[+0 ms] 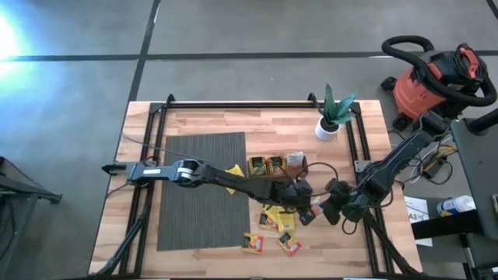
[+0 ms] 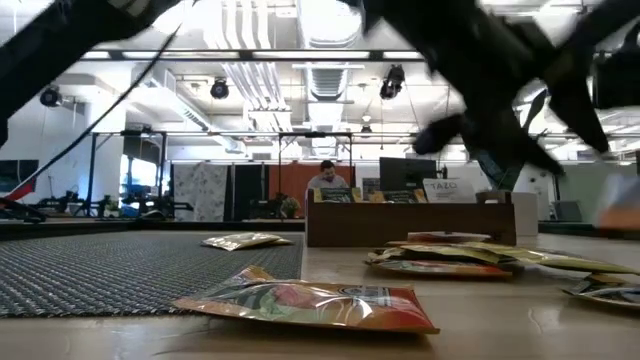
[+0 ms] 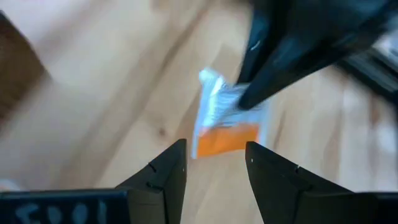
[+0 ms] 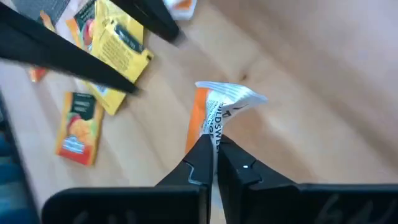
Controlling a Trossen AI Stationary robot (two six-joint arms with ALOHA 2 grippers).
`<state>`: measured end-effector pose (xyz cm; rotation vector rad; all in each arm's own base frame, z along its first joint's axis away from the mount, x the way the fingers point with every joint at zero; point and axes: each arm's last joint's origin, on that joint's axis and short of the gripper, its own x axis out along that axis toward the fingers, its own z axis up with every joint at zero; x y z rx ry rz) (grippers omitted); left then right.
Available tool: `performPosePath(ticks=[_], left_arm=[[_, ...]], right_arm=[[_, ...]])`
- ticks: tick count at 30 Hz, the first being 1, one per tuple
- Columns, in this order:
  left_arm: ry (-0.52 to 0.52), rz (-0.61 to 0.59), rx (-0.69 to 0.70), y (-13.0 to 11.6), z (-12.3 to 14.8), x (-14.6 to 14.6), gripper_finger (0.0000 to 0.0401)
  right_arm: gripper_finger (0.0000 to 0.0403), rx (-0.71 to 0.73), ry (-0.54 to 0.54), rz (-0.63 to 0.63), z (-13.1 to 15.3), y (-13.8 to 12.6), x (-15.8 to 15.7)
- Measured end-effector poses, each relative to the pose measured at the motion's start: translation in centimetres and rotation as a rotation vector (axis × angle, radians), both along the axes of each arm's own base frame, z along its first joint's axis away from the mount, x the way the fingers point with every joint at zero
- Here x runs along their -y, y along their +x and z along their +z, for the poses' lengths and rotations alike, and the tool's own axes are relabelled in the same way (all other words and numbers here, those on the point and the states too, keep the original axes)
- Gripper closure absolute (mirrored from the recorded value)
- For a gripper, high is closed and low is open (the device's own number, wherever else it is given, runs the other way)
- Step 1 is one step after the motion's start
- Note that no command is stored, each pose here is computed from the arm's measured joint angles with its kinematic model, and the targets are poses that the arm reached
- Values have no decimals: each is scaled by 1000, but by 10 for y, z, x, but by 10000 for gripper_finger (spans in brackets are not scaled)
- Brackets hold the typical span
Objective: Pick & Place Tea
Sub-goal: Put the white tea bag into the right section of the wooden organizer
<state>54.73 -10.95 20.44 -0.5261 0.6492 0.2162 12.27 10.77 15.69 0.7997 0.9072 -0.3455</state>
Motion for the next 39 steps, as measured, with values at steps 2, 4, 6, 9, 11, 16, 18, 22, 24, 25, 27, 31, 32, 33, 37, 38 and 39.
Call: performPosePath(ticks=[2,4,6,9,11,16,18,22,24,25,27,31,32,33,37,38,39], left_arm=[[49,32,13,-9,23,3,243],[113,67,34,-18,43,8,243],[189,119,57,-30,67,12,243],[275,216,85,-50,102,10,243],[292,269,94,-63,121,6,243],[303,386,92,-96,143,9,243],[294,438,114,-108,149,12,243],[266,551,131,-129,141,16,243],[239,590,120,-137,128,15,243],[220,609,115,-141,122,15,243],[188,645,108,-150,111,14,243],[137,697,123,-165,98,11,243],[135,702,120,-167,95,11,243],[139,703,113,-169,92,10,243],[160,702,100,-173,88,8,243],[165,700,103,-174,90,7,243],[175,695,99,-176,90,6,243]], right_arm=[[393,1,-93,31,13,0,2],[393,27,-177,68,29,3,5],[393,48,-256,128,44,7,11],[394,58,-361,199,63,17,28],[394,40,-411,240,71,27,43],[394,-21,-463,384,79,51,86],[394,-39,-493,437,82,58,103],[394,-67,-531,519,86,70,128],[394,-87,-534,571,84,76,136],[394,-100,-536,591,82,80,139],[394,-138,-535,634,75,87,142],[394,-199,-537,726,63,104,145],[394,-213,-534,741,60,108,145],[394,-226,-535,755,57,112,146],[394,-261,-542,799,52,126,148],[394,-263,-543,801,51,129,149],[394,-267,-541,804,51,132,149]])
